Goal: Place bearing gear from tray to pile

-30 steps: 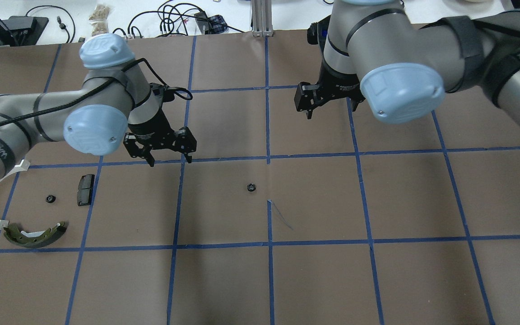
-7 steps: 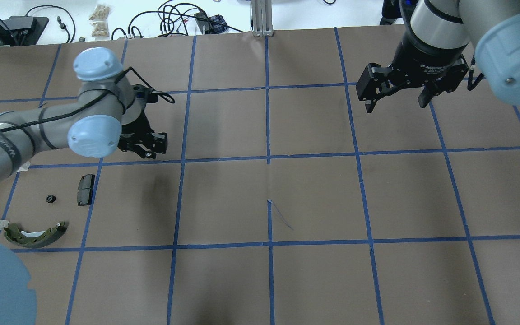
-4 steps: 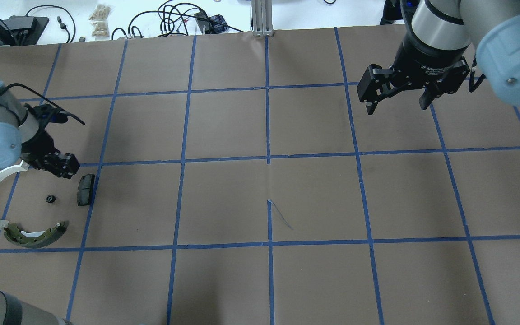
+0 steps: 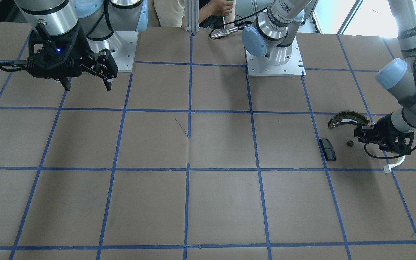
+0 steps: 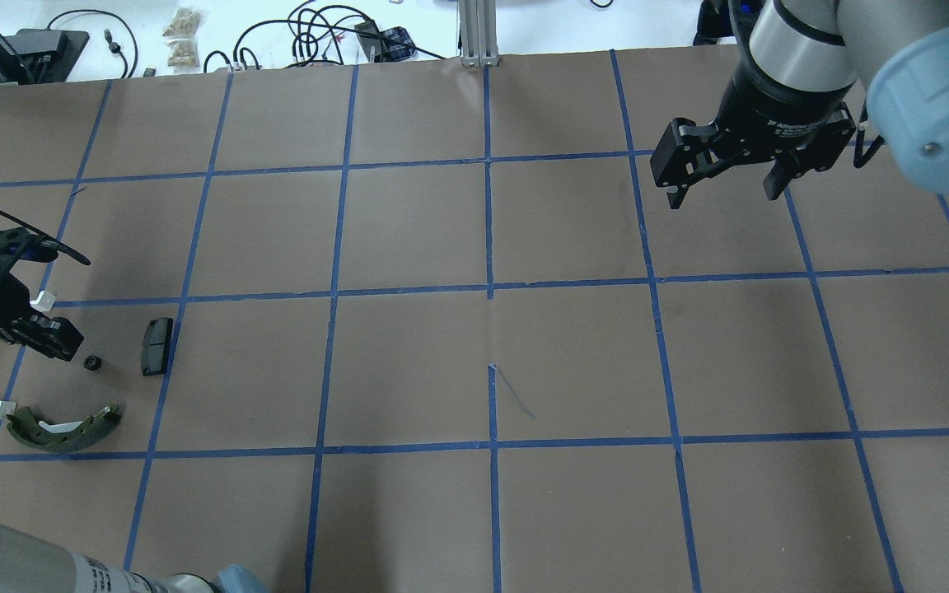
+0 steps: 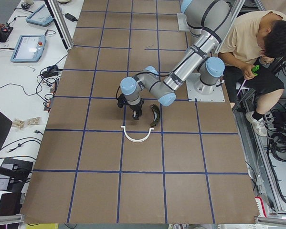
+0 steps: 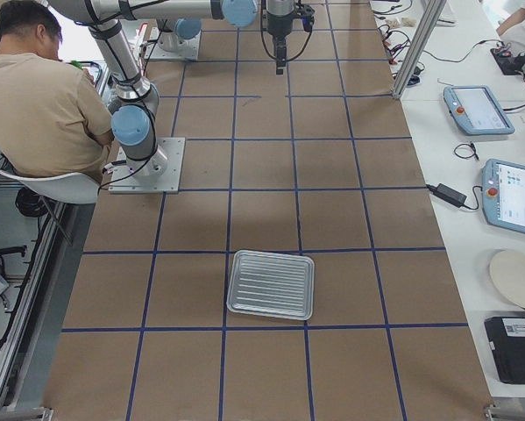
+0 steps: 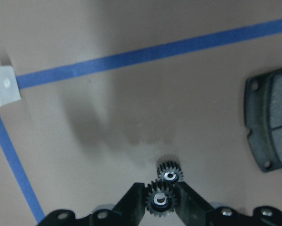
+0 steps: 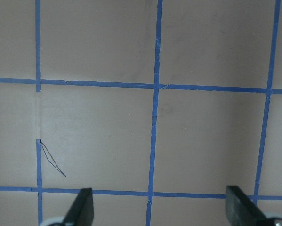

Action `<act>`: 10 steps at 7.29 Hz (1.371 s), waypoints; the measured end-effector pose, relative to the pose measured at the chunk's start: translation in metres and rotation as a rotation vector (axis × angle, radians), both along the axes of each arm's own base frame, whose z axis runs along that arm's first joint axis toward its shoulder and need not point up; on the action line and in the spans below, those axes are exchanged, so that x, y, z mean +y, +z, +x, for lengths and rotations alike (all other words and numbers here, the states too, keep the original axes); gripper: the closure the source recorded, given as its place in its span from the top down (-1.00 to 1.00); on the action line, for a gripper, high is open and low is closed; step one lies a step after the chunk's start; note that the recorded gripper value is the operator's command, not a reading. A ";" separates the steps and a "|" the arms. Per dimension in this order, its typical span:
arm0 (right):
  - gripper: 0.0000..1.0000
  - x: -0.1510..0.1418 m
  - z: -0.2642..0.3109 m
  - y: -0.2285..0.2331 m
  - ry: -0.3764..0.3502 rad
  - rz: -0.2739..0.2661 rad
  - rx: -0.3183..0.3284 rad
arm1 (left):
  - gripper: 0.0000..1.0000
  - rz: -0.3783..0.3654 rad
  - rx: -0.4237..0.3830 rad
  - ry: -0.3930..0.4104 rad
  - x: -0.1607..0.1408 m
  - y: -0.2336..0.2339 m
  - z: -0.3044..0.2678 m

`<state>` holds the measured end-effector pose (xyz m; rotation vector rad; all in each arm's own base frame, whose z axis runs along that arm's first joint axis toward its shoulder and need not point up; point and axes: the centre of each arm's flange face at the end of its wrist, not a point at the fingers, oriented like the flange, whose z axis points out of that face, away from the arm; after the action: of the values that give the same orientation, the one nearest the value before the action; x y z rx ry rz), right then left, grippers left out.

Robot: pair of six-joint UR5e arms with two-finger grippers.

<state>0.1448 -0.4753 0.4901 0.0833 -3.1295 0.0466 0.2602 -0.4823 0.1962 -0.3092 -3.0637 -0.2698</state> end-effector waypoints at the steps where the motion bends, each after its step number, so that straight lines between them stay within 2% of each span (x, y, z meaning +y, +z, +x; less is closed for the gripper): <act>1: 1.00 0.000 0.000 0.000 0.000 0.000 0.000 | -1.00 0.004 0.005 0.004 0.003 -0.003 0.005; 4: 1.00 0.000 0.001 0.000 -0.001 0.000 -0.001 | -1.00 0.011 0.022 0.014 0.003 -0.010 0.005; 5: 1.00 0.000 0.001 0.000 -0.003 -0.001 -0.001 | -0.88 0.015 0.027 0.015 0.003 -0.011 0.004; 6: 1.00 0.000 0.001 0.000 -0.004 -0.002 -0.001 | -0.50 0.017 0.030 0.015 0.003 -0.012 0.003; 7: 1.00 0.001 0.001 0.001 -0.004 -0.002 0.000 | 0.21 0.018 0.030 0.015 0.003 -0.012 0.003; 8: 1.00 0.001 0.001 0.001 -0.004 -0.002 0.000 | 0.59 0.019 0.030 0.015 0.003 -0.012 0.003; 10: 1.00 0.001 0.001 0.001 -0.004 -0.003 0.000 | 0.63 0.021 0.029 0.015 0.003 -0.012 0.003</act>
<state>0.1456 -0.4746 0.4911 0.0763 -3.1296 0.0507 0.2627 -0.4795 0.1844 -0.2871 -3.0316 -0.2941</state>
